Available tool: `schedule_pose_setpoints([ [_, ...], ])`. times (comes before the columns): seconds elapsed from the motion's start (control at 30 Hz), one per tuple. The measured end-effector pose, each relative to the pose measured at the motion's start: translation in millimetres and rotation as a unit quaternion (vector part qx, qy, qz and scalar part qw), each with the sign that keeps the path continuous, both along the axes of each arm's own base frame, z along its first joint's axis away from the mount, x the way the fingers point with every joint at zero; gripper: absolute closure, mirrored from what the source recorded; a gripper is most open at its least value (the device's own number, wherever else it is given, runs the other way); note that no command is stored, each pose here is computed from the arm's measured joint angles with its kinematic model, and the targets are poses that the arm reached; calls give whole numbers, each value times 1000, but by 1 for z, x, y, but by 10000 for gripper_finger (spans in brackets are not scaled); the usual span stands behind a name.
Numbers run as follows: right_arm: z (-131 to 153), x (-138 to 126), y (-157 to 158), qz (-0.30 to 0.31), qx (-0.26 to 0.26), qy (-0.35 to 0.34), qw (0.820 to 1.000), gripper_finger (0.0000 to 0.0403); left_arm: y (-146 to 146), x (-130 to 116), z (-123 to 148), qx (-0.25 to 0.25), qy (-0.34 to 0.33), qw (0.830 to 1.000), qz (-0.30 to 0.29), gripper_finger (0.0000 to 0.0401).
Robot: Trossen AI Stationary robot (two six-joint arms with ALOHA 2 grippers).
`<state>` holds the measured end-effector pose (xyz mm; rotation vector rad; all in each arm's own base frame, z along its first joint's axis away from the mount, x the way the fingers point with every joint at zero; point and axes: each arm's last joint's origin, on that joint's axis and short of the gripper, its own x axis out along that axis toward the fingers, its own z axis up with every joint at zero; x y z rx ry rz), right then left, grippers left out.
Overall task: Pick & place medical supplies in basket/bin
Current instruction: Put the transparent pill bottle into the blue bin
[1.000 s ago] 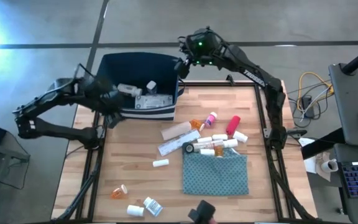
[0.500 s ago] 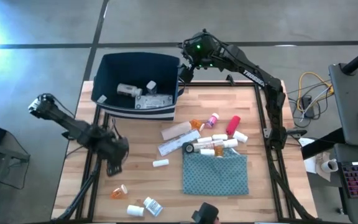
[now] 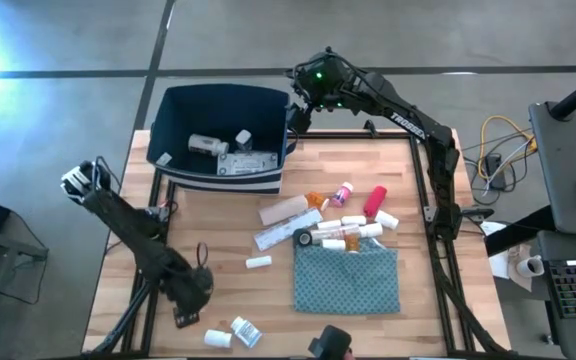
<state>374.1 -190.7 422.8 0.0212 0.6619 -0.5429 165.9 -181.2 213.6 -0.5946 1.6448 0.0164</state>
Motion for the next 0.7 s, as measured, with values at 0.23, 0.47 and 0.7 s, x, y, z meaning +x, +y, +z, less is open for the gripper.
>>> schedule_pose_setpoints([
  [0.23,0,0,0,0,0,0,1000,113,-22,4,-11,-16,-4,1000,4,208],
  [0.47,-4,2,-1,-2,3,2,1000,108,-23,7,-28,50,3,998,46,203],
  [0.7,-20,5,-2,-6,20,22,1000,112,-26,11,-51,84,21,995,58,189],
])
